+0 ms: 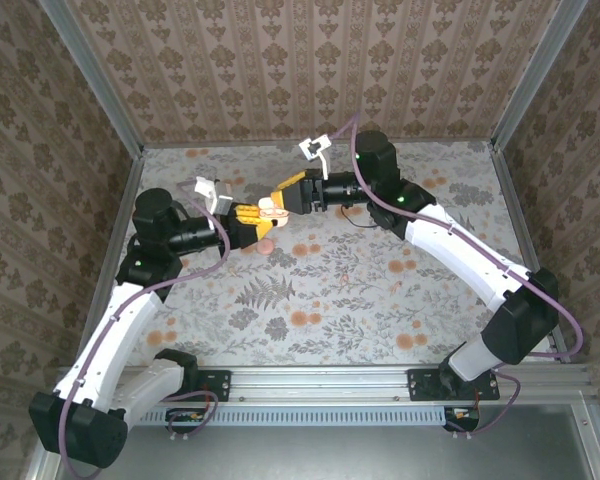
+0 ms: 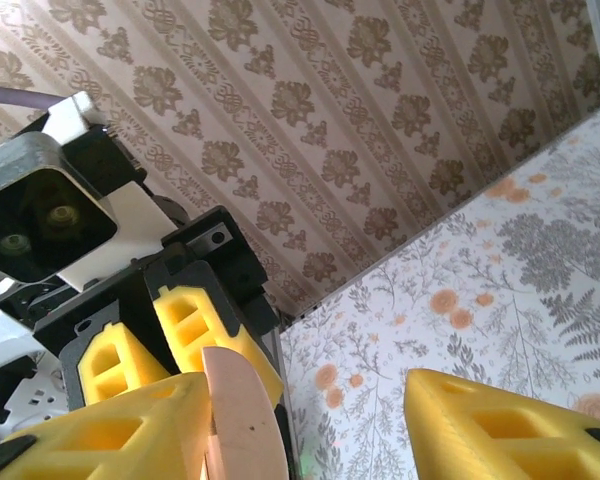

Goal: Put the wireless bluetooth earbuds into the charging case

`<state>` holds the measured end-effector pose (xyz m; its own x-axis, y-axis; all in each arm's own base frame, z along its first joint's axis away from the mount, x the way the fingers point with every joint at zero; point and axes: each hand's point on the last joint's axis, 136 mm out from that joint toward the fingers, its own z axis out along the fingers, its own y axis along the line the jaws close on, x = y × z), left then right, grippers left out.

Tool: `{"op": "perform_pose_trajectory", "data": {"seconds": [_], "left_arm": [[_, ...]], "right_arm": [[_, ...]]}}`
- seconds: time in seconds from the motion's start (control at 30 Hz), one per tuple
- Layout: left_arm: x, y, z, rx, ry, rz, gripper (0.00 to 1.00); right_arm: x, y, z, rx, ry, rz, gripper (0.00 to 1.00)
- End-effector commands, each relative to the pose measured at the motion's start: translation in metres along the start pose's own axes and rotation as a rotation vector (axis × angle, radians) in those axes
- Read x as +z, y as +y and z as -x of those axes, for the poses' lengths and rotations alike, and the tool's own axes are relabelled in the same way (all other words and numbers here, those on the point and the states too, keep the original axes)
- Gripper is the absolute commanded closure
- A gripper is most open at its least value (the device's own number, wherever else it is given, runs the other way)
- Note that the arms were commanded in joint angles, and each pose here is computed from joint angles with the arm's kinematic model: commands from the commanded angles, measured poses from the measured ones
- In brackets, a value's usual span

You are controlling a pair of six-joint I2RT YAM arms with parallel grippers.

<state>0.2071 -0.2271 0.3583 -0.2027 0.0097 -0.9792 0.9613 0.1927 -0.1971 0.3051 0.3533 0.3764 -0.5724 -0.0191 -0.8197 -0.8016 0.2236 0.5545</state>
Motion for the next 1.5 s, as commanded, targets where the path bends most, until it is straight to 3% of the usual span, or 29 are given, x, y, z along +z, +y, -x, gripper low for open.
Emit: {"op": "perform_pose_trajectory", "data": {"seconds": [0.0, 0.13, 0.33, 0.7, 1.0, 1.47], "left_arm": [[-0.007, 0.013, -0.006, 0.021, 0.008, 0.084, 1.00], [-0.018, 0.034, -0.013, -0.025, 0.005, 0.181, 1.00], [-0.033, 0.058, -0.023, -0.054, 0.007, 0.303, 1.00], [-0.048, 0.077, -0.028, -0.061, 0.026, 0.414, 1.00], [-0.053, 0.078, -0.031, -0.066, 0.036, 0.431, 1.00], [-0.051, 0.080, -0.039, -0.079, 0.039, 0.422, 1.00]], "right_arm": [[-0.003, -0.004, 0.010, 0.023, -0.014, -0.033, 0.42], [-0.014, -0.024, 0.016, 0.065, -0.051, -0.149, 0.36], [-0.026, -0.103, 0.009, 0.129, -0.060, -0.540, 0.36], [0.038, -0.260, -0.061, 0.289, 0.155, -0.948, 0.46], [0.090, -0.315, -0.100, 0.321, 0.214, -1.072, 0.56], [0.106, -0.350, -0.129, 0.284, 0.198, -1.161, 0.59]]}}
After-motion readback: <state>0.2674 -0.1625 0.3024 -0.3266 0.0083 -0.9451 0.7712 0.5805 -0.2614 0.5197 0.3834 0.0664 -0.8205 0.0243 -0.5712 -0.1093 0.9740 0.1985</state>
